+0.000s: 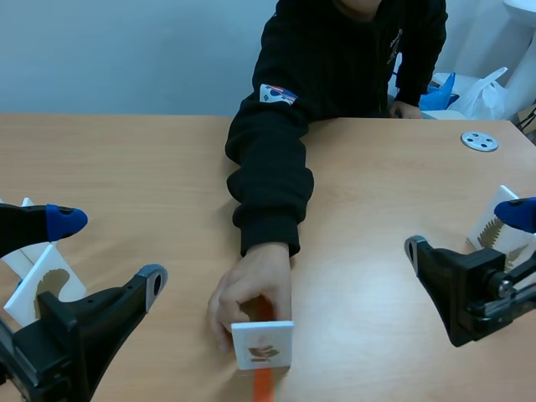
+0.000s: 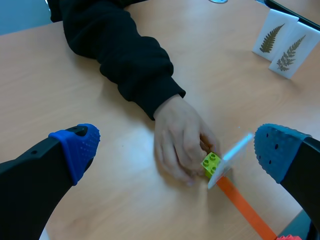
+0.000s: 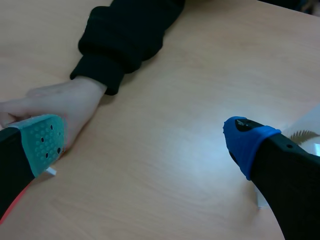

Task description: Sort the leaf by its shape. The table is split by an orange tape line. A compound leaf with several leaflets goes to the left side, a simple leaf with one blade goes to the right side. Return to the home posture when a red brick is placed on the table.

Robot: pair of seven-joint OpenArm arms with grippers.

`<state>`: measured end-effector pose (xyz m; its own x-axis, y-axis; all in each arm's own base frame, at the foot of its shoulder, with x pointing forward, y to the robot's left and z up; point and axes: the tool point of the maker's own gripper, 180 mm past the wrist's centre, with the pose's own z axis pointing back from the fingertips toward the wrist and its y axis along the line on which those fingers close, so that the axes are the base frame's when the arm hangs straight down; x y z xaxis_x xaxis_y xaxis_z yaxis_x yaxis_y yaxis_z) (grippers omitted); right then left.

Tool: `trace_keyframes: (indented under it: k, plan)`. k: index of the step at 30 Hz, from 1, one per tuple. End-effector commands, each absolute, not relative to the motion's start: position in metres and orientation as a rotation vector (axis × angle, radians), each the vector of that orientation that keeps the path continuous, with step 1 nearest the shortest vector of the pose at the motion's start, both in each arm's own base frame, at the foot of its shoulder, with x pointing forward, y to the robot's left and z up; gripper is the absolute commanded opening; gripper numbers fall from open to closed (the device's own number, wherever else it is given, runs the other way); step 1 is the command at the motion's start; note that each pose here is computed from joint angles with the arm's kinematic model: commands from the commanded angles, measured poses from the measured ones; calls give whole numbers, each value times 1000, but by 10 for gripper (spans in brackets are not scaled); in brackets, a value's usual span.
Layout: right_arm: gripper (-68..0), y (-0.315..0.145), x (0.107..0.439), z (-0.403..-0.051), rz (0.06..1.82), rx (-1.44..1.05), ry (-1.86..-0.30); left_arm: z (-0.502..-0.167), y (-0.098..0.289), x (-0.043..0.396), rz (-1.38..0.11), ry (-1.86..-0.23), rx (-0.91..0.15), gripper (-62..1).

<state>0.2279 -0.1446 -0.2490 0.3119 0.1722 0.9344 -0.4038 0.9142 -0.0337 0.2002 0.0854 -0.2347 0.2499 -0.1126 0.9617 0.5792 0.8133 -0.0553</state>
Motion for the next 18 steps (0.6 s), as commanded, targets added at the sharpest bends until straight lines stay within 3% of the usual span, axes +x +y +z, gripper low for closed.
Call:
trace_keyframes:
  k: [1,18]
  plan:
    - [4,-141,234,-236,418,231,-1242,-227,84,203,-486,-1265,-454,14]
    - [4,-93,233,-245,623,385,-1206,-227,84,203,-485,-1265,-454,14]
